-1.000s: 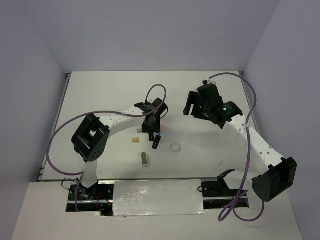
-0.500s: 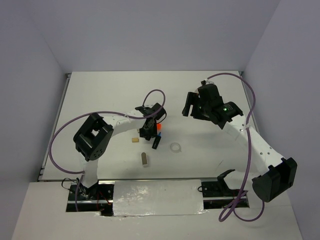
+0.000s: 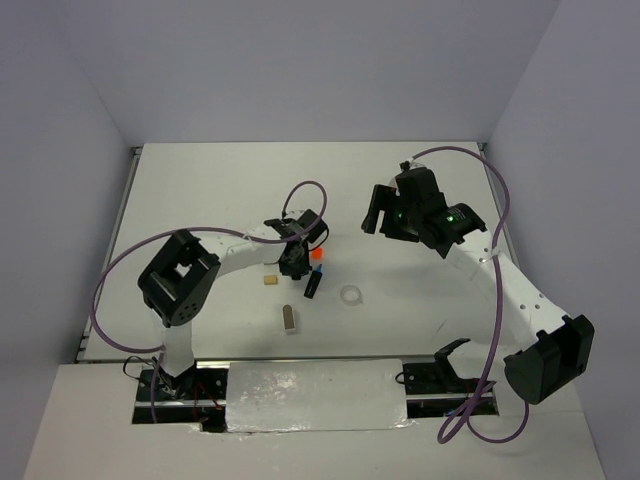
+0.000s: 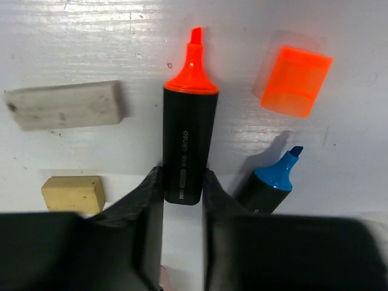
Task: Sort the stationery into containers
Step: Pick up the pen from the center of the board.
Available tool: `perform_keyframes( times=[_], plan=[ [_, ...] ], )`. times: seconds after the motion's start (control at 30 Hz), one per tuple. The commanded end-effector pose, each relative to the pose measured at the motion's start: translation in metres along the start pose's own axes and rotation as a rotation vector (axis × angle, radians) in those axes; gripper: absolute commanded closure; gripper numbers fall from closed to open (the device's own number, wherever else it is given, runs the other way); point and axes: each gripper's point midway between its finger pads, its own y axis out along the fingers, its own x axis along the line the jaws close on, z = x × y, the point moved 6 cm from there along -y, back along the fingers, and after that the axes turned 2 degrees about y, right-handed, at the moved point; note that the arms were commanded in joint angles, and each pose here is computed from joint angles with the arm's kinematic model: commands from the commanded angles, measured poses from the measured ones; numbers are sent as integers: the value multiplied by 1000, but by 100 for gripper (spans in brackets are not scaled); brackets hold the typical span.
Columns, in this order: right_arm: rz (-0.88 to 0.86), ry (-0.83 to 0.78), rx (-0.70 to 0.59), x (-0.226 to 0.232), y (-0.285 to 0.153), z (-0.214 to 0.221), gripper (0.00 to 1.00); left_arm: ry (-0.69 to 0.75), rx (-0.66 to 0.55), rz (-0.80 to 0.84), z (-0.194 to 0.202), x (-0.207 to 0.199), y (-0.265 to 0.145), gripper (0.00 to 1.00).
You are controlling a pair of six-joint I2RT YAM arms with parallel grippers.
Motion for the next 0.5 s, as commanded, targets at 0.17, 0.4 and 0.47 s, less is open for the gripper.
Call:
perform_keyframes(
  times=[0.17,0.4,0.47],
  plan=[
    [-78,41,-19,10,-8,-4,19,32,-27,35,3,7,-25,87],
    [-46,73,21,12,13,0,18,33,-212,127,-33,9,-95,100],
    [3,67,75,20,30,5,18,3,-303,133,-42,22,-125,100]
  ],
)
